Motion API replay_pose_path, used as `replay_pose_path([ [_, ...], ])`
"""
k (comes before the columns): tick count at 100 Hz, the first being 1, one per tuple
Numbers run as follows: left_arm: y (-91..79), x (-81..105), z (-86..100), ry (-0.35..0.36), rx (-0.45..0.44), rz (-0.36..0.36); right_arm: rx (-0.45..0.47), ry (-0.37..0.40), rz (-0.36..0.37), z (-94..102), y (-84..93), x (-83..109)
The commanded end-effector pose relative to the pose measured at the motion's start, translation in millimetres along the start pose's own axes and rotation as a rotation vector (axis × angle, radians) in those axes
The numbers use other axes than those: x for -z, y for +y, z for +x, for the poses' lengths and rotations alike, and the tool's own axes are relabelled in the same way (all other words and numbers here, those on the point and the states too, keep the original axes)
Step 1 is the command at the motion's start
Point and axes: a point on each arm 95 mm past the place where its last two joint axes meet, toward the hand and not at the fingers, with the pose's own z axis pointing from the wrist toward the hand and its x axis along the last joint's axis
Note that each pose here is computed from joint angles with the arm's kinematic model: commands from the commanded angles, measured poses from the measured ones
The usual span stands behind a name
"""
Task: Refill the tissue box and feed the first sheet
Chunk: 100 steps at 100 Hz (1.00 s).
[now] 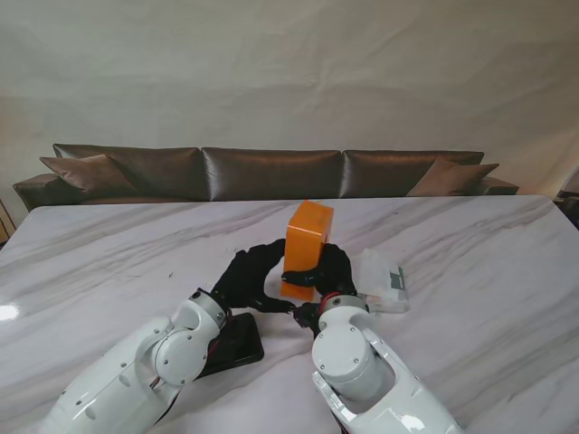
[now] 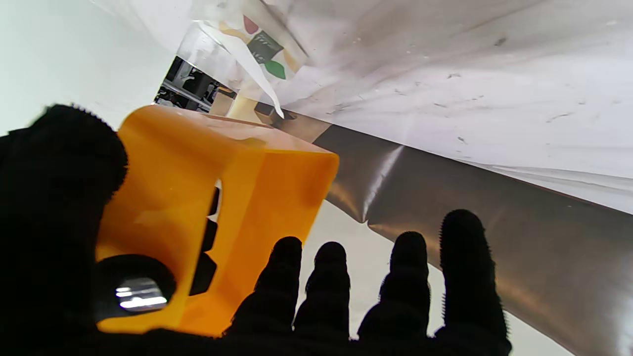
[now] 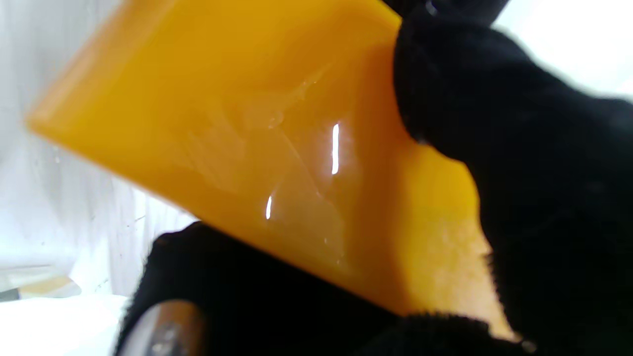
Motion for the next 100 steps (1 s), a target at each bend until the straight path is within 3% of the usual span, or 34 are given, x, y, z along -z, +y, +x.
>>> replay_pose_path([
  [1, 4.6, -2.6, 6.6, 0.018, 0.013, -0.010, -0.012, -0.001, 0.018, 0.7, -5.6, 0.1],
  [36, 21.5, -7.4, 18.2, 0.031, 0.037, 0.040, -0.096, -0.004, 0.015, 1.0, -17.5, 0.1],
  [66, 28.4, -13.0, 20.2, 0.006, 0.086, 0.120, -0.143, -0.011, 0.125, -9.3, -25.0, 7.0],
  [100, 31.5, -14.3, 18.9, -0.015, 0.048, 0.125, -0.259, 0.011, 0.208, -10.6, -31.8, 15.2],
])
